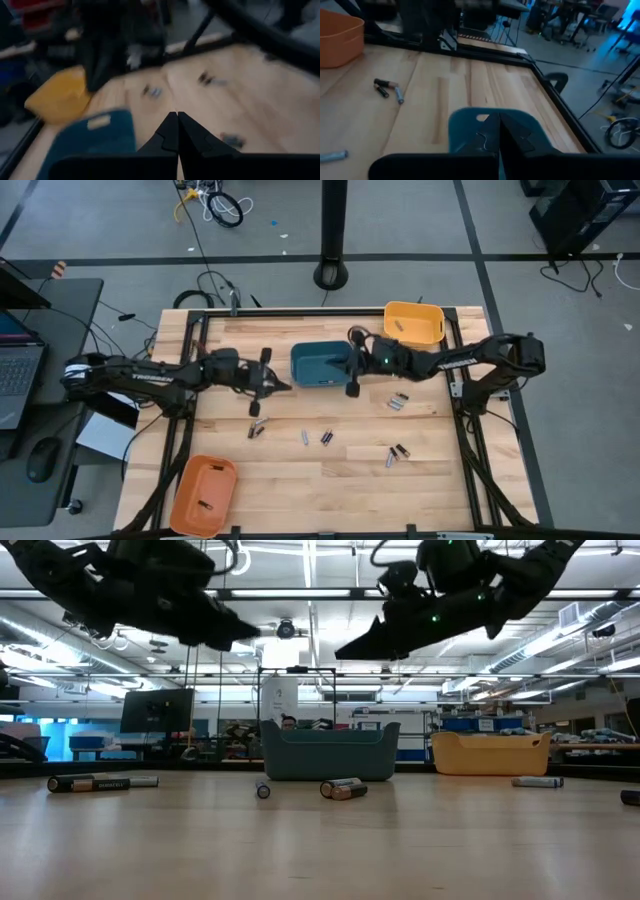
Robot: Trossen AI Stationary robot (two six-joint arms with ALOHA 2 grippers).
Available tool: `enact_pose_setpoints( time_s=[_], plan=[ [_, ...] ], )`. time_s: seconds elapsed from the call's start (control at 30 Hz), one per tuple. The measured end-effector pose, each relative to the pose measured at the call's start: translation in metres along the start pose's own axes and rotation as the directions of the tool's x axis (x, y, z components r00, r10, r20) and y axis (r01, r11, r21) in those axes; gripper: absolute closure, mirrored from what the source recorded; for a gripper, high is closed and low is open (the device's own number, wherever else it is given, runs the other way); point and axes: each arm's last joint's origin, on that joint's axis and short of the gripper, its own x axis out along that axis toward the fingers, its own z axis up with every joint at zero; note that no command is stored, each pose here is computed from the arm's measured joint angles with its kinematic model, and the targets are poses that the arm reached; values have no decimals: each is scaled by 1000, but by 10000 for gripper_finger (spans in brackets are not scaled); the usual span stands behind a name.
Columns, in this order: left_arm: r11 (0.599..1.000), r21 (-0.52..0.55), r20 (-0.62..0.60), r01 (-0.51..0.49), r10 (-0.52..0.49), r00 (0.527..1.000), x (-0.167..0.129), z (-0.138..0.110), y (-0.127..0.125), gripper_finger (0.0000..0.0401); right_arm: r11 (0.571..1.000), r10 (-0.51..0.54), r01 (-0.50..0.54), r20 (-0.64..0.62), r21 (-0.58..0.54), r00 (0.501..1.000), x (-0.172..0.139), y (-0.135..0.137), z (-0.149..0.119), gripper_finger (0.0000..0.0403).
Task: Sort batteries
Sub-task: Put the white battery into the yellow bin
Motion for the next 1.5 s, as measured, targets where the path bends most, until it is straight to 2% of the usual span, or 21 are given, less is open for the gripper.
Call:
enact_pose_setpoints(
  time_s=[0.1,0.23,0.33,0.43,0.53,0.73,0.9,1.13,1.27,1.5],
  plan=[
    [997,-66,-23,-50,49,999,4,0,-6,398,998,-58,58,9,29,998,0,15,7,392],
    [991,-131,-21,5,-8,1000,6,1,-17,398,993,-34,28,44,116,998,-3,34,19,391],
    [991,-125,-35,51,-55,998,7,2,-28,398,991,14,-21,52,134,999,-6,51,22,391],
    [990,-118,-92,79,-90,992,8,-2,-39,398,993,-1,-2,25,118,1000,-9,66,22,391],
    [989,-122,-130,85,-101,986,8,-4,-45,398,994,-7,6,3,112,1000,-11,75,22,391],
    [977,-173,-260,123,-165,951,10,-7,-59,398,984,34,-23,-58,175,998,-15,87,17,390],
    [974,-154,-291,167,-207,934,16,5,-69,398,987,40,-26,-85,161,996,-20,101,15,390],
    [965,-101,-413,243,-263,872,38,36,-76,398,989,36,-17,-127,149,991,-27,116,12,390],
    [955,-56,-513,291,-277,812,58,44,-77,398,989,57,-32,-173,144,983,-30,122,8,388],
    [897,-12,-624,441,-351,698,96,37,-81,398,993,86,-55,-308,106,948,-38,131,-6,389]
  ],
)
